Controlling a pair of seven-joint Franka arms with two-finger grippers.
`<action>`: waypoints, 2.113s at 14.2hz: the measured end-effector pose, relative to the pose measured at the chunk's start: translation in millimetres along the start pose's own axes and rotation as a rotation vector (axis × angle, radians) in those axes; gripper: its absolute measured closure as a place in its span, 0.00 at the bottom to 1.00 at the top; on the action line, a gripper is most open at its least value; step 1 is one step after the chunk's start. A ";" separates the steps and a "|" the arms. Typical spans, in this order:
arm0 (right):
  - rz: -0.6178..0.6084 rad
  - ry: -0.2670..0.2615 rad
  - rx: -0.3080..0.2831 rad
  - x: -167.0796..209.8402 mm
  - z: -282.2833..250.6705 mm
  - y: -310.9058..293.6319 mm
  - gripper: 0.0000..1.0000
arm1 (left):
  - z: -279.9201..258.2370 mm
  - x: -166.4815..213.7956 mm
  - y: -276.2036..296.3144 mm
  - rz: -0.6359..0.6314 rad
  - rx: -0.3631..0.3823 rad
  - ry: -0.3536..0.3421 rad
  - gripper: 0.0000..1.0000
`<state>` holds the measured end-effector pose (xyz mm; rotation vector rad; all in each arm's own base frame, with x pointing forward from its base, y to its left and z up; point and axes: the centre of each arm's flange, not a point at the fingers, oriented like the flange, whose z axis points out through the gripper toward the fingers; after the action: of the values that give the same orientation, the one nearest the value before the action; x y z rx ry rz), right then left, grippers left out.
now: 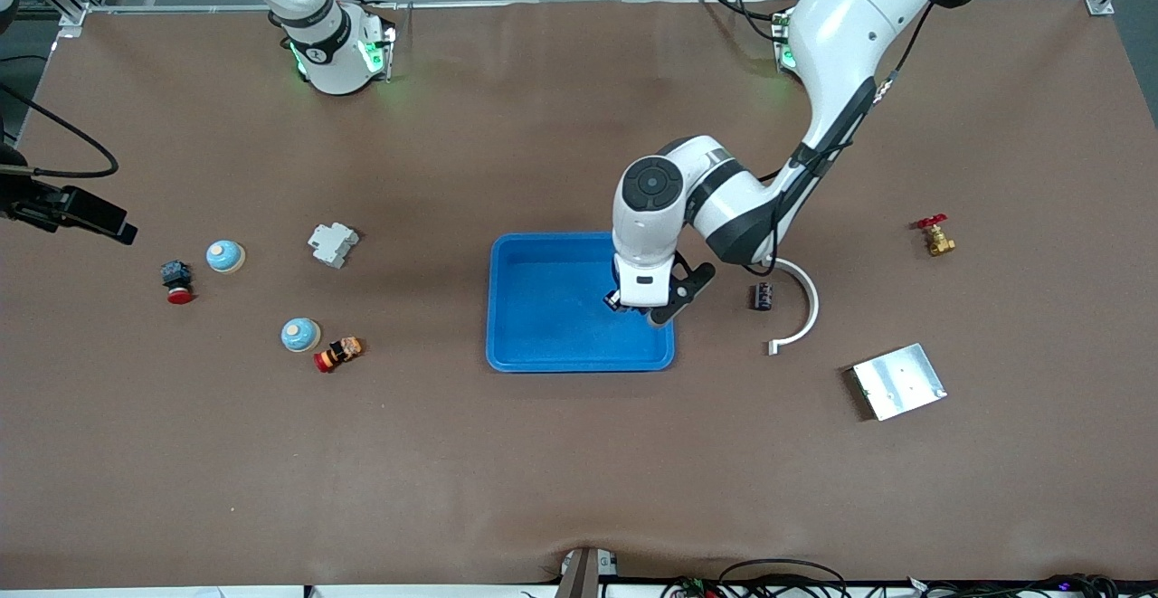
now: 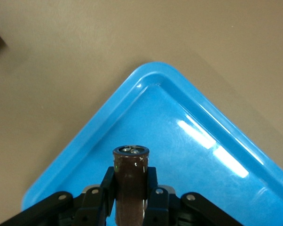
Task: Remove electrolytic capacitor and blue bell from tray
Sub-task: 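Lift and carry the capacitor with the left gripper toward the white arc, then lower the capacitor inside the white arc and open the left gripper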
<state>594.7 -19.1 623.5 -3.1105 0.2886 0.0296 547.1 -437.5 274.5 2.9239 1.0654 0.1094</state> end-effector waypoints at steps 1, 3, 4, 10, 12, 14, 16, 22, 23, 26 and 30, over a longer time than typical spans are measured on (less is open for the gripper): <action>0.000 -0.002 0.000 -0.2 0.2 0.0 0.00 | -3.2 3.4 -1.4 0.038 0.003 -0.003 0.70; 0.000 -0.006 -0.001 -0.6 0.5 0.2 0.00 | -4.7 13.2 -6.4 0.118 0.014 -0.004 0.70; 0.000 -0.007 -0.001 -0.7 0.6 0.2 0.00 | -4.7 20.8 -11.0 0.167 0.020 -0.006 0.70; 0.002 -0.008 -0.001 -0.7 0.6 1.1 0.00 | -20.5 83.9 -61.1 0.460 0.043 -0.029 0.70; 0.003 -0.008 -0.001 -0.7 0.5 1.7 0.00 | -34.4 111.3 -90.8 0.543 0.029 -0.059 0.70; 0.003 -0.008 -0.001 -0.7 0.5 1.7 0.00 | -41.3 137.8 -122.3 0.633 0.023 -0.076 0.70; 0.004 -0.008 -0.001 -0.7 0.5 1.7 0.00 | -35.7 158.5 -149.4 0.721 0.047 -0.075 0.70; 0.007 -0.009 -0.001 -0.8 0.6 1.7 0.00 | -6.4 207.8 -209.1 0.873 0.057 -0.049 0.70; 0.007 -0.009 -0.001 -0.8 0.6 1.7 0.00 | 1.0 212.7 -221.7 0.886 0.042 -0.019 0.70; 0.007 -0.009 -0.001 -0.8 0.6 1.7 0.00 | 25.5 218.9 -261.3 0.912 0.015 0.035 0.70; 0.008 -0.009 -0.001 -0.7 0.6 1.9 0.00 | 39.4 222.3 -287.9 0.920 0.022 0.039 0.70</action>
<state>593.6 -20.7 622.9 -3.1095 0.3005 0.0435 535.1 -74.1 233.4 3.1568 -0.3494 0.1639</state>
